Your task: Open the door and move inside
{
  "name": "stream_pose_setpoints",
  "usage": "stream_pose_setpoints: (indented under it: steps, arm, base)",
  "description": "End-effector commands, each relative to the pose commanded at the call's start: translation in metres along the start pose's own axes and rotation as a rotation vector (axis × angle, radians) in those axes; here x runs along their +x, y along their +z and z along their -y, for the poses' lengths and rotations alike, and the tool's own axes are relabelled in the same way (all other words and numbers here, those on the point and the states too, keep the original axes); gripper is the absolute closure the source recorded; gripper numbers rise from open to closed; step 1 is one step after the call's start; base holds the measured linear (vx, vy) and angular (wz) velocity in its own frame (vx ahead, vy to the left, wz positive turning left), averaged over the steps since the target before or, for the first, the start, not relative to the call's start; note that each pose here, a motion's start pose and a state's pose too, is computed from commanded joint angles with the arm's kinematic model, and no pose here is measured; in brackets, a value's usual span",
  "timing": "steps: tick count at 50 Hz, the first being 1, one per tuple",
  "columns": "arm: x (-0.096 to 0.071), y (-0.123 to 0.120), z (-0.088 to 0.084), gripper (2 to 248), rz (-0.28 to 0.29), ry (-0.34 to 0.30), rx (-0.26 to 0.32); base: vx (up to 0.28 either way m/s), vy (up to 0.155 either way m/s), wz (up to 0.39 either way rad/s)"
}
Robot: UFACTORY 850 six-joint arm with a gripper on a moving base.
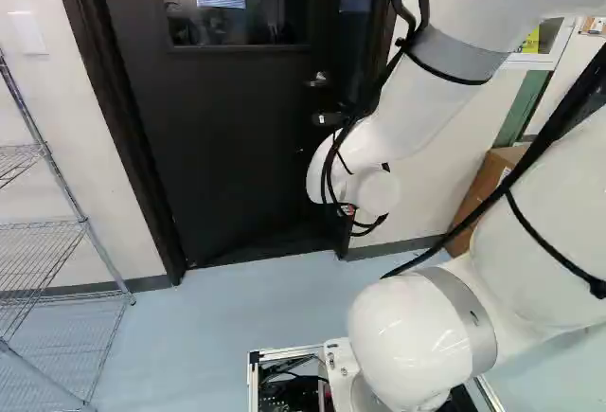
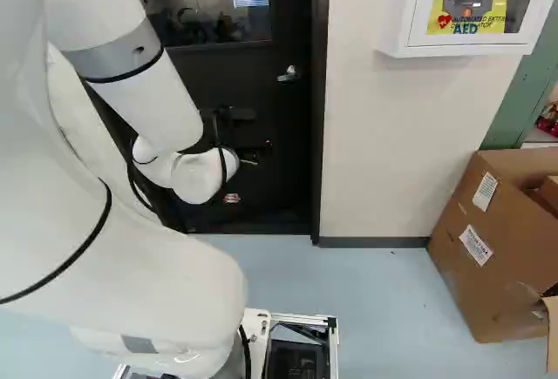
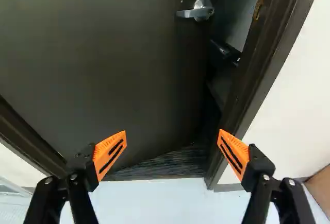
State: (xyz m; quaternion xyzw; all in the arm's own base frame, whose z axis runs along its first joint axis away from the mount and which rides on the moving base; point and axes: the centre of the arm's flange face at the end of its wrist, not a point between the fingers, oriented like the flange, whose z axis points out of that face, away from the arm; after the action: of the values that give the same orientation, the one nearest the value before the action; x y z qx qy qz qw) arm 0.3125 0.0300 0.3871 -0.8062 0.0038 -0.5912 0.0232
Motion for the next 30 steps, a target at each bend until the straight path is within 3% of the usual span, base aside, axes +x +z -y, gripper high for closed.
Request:
stream_pose_setpoints:
  steps: [30]
  arm:
    - [0.0, 0.0, 0.0, 3, 0.0, 0.0, 0.0]
  base:
    - [0.025, 0.0, -0.007]
